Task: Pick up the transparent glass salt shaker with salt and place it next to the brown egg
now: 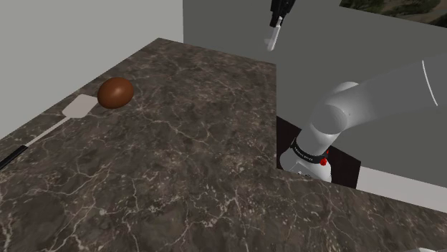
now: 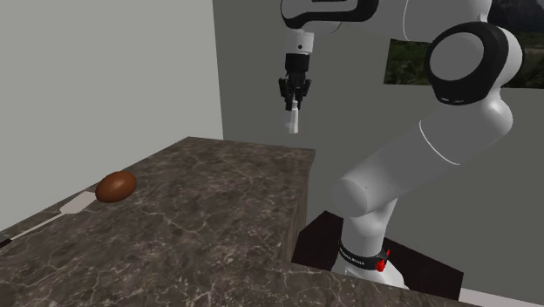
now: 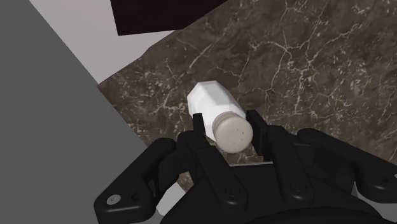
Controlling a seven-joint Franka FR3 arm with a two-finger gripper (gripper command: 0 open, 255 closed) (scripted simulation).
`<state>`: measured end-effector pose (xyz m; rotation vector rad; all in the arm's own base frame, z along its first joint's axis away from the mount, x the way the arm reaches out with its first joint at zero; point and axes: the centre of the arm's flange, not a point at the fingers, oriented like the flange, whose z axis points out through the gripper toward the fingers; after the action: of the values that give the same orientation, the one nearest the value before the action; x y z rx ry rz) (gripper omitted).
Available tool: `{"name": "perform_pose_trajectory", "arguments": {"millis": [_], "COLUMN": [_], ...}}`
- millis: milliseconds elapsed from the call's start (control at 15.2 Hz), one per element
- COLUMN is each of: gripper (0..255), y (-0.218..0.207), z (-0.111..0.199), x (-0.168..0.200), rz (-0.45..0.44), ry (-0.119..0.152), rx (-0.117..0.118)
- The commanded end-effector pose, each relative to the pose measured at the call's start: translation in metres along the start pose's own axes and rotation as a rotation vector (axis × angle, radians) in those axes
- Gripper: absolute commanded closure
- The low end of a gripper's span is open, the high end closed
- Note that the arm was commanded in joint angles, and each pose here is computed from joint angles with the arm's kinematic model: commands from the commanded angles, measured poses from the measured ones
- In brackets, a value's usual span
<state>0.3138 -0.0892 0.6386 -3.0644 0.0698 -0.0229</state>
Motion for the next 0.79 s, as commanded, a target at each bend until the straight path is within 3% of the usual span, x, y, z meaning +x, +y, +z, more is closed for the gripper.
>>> {"name": "perform_pose_trajectory", "arguments": {"millis": [0,726], "gripper": [255,255], "y": [-0.002,-0.006], "z": [-0.01,-0.068], "x": [0.001,0.002], "rz": [0.0,0.0], "ry": [-0.001,-0.001], "rx": [0.0,0.0]}}
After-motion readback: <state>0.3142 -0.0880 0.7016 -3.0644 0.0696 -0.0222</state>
